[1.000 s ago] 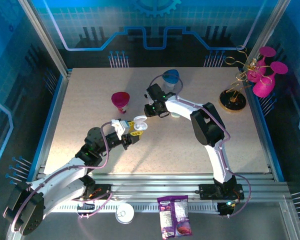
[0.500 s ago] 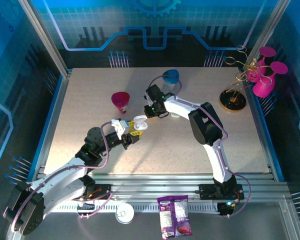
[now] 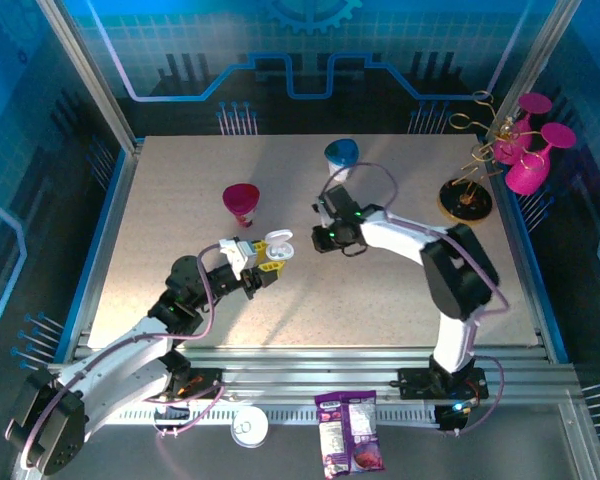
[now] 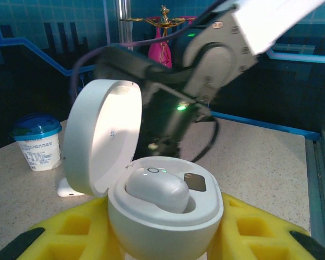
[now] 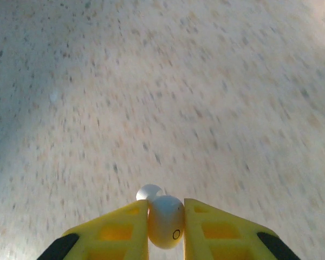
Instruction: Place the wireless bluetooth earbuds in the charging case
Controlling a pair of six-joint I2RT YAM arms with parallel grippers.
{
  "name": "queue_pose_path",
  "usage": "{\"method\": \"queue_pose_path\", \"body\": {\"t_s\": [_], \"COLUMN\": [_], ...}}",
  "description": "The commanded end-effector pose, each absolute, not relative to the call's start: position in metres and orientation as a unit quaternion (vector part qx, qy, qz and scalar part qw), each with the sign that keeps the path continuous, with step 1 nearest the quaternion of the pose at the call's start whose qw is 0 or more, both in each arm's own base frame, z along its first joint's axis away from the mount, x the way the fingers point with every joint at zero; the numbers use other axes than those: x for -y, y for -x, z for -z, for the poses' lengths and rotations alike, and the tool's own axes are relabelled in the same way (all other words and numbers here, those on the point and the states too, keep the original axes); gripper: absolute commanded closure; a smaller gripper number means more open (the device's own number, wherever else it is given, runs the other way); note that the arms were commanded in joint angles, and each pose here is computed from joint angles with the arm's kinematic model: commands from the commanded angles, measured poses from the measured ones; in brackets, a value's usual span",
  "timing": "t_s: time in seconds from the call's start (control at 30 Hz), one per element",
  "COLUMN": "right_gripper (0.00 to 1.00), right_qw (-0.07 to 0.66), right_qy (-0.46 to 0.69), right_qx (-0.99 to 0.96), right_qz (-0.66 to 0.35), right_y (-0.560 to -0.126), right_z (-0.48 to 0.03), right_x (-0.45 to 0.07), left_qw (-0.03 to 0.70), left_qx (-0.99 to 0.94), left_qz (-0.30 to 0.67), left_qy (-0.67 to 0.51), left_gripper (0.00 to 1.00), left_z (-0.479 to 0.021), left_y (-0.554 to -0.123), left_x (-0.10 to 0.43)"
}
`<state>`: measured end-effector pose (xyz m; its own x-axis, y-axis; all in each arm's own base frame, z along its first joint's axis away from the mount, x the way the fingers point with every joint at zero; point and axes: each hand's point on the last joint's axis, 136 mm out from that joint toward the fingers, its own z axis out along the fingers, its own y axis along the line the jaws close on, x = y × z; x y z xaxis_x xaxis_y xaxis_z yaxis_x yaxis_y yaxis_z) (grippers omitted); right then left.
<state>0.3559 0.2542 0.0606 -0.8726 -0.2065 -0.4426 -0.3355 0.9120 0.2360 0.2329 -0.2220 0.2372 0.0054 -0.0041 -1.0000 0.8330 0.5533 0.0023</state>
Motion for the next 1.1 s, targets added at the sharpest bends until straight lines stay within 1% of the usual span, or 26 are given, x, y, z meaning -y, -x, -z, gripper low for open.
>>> {"method": "queue_pose_path", "body": {"t_s": [0.0,0.1,0.13,0.27,0.47,0.63,0.73,0.87,1.07], "right_gripper": [0.81,0.81,0.80,0.79,0.77,0.62,0.57,0.54,0.52], "right_qw": [0.203,0.191,0.178,0.150,0.134,0.135,0.127,0.119,0.112], "right_qy": [0.098,0.081,0.077,0.063,0.049,0.051,0.055,0.059,0.073], "right_qx": [-0.964,-0.969,-0.972,-0.974,-0.974,-0.970,-0.969,-0.970,-0.968], "right_qz": [-0.139,-0.133,-0.131,-0.160,-0.175,-0.195,-0.206,-0.204,-0.212], "right_y": [-0.331,-0.302,-0.289,-0.265,-0.258,-0.250,-0.242,-0.233,-0.225], "right_z": [-0.052,-0.049,-0.042,-0.035,-0.025,-0.034,-0.036,-0.035,-0.039], "right_x": [-0.216,-0.194,-0.187,-0.188,-0.191,-0.198,-0.205,-0.209,-0.215], "left_qw": [0.640,0.639,0.638,0.635,0.633,0.633,0.632,0.631,0.632], "left_qx": [-0.603,-0.603,-0.603,-0.603,-0.600,-0.602,-0.603,-0.602,-0.600], "left_qz": [0.329,0.330,0.331,0.336,0.344,0.340,0.342,0.345,0.345], "left_qy": [-0.345,-0.346,-0.346,-0.347,-0.348,-0.348,-0.347,-0.348,-0.349], "left_gripper": [0.76,0.76,0.77,0.77,0.77,0.77,0.77,0.76,0.77], "left_z": [-0.251,-0.252,-0.252,-0.251,-0.254,-0.254,-0.254,-0.254,-0.256], "left_y": [-0.231,-0.232,-0.232,-0.233,-0.233,-0.232,-0.232,-0.233,-0.233], "left_x": [0.223,0.224,0.224,0.227,0.229,0.227,0.228,0.230,0.230]}}
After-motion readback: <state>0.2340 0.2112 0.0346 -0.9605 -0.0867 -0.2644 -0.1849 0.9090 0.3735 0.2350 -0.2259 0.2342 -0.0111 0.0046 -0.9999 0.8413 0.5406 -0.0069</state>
